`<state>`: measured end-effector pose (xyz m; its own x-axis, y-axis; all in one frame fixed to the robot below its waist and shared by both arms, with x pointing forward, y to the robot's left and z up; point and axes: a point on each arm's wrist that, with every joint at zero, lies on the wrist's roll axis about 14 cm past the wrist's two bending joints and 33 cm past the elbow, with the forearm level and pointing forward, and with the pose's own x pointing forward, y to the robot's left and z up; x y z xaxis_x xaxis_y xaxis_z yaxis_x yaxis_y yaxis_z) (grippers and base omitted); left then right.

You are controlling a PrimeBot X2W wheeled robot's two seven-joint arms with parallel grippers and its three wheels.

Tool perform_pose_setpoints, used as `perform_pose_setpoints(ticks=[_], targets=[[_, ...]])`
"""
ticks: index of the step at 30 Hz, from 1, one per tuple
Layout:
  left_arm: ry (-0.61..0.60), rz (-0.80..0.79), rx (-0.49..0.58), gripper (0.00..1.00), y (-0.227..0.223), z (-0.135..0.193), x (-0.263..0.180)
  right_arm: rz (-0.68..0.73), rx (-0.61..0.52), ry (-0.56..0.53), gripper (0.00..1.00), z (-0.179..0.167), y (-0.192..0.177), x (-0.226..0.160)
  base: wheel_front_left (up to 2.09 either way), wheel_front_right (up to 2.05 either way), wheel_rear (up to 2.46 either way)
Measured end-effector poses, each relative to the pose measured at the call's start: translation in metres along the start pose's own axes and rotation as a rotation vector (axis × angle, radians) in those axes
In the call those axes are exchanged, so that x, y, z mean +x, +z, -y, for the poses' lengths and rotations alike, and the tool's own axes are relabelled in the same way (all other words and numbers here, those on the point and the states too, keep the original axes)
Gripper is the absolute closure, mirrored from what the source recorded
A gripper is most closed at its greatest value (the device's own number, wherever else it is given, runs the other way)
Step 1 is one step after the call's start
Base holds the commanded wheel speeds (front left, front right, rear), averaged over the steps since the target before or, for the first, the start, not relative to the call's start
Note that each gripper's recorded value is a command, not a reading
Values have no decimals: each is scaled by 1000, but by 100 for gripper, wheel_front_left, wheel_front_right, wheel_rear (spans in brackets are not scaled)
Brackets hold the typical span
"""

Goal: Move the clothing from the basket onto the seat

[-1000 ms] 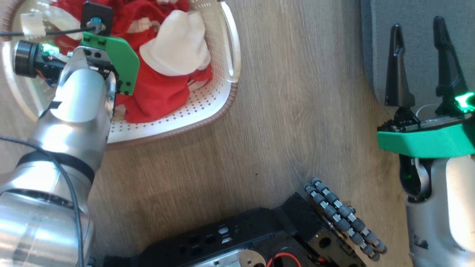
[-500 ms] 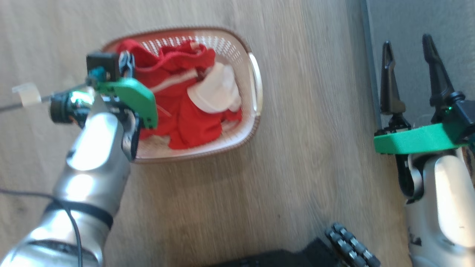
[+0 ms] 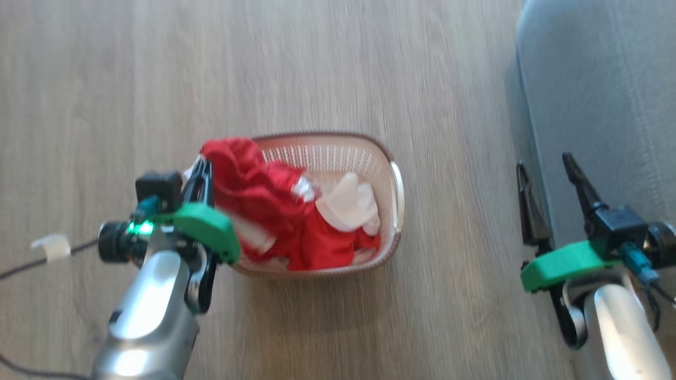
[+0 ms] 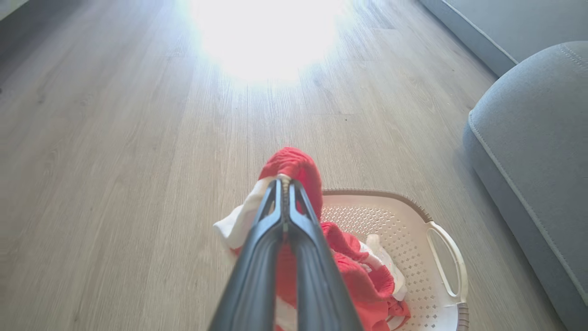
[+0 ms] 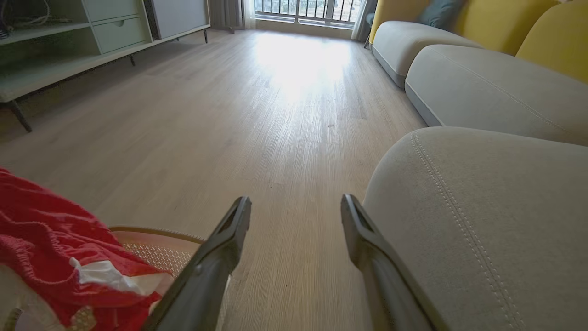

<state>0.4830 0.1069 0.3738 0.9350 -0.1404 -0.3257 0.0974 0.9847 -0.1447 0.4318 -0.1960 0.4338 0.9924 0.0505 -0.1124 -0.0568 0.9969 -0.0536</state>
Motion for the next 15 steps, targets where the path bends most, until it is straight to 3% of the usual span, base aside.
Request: perform_pose_setpoints(ticks=[15], targets=[[129,219,27,100,70,-51,-84,83,-3,53,0,-15,35,-37,0,0,0]])
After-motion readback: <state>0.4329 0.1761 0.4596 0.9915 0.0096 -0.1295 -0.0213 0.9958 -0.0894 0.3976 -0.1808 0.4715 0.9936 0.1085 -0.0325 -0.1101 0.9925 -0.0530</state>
